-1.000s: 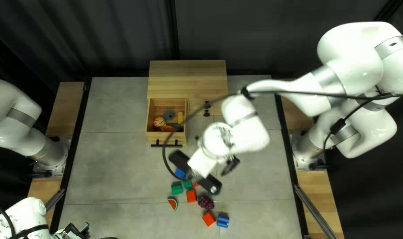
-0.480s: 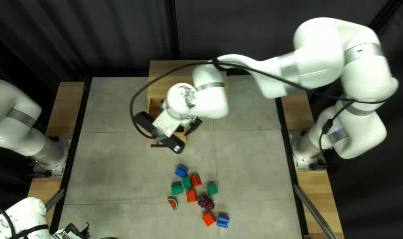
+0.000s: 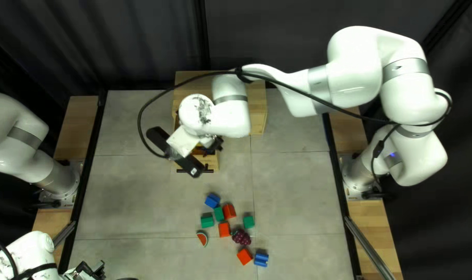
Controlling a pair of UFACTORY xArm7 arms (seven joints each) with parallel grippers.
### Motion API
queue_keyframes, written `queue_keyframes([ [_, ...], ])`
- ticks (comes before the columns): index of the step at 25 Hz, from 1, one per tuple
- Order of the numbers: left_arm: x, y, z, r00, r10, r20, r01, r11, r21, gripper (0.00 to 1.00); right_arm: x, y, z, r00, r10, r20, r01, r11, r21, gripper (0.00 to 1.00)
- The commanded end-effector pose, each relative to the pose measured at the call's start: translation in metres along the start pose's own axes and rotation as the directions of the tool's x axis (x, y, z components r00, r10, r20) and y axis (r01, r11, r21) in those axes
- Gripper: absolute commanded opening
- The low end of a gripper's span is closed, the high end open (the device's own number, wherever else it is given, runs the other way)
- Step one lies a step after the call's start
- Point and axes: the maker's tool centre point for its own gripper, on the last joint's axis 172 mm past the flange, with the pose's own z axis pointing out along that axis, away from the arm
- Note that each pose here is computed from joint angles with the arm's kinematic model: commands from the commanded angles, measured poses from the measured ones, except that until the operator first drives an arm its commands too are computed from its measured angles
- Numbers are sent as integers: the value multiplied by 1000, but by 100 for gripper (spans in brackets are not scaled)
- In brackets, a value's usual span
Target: Open drawers and place objects into drawer and close
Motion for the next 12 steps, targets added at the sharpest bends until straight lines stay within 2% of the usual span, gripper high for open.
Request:
queue_keyframes([
  [1,0,0,0,1000,0,0,0,1000,0,100,9,-112,-8,999,33,2,-32,992,119,100],
  [6,0,0,0,1000,0,0,0,1000,0,100,21,-182,2,994,111,-2,-109,978,175,100],
  [12,0,0,0,1000,0,0,0,1000,0,100,37,-209,27,986,149,-69,-133,971,198,100],
])
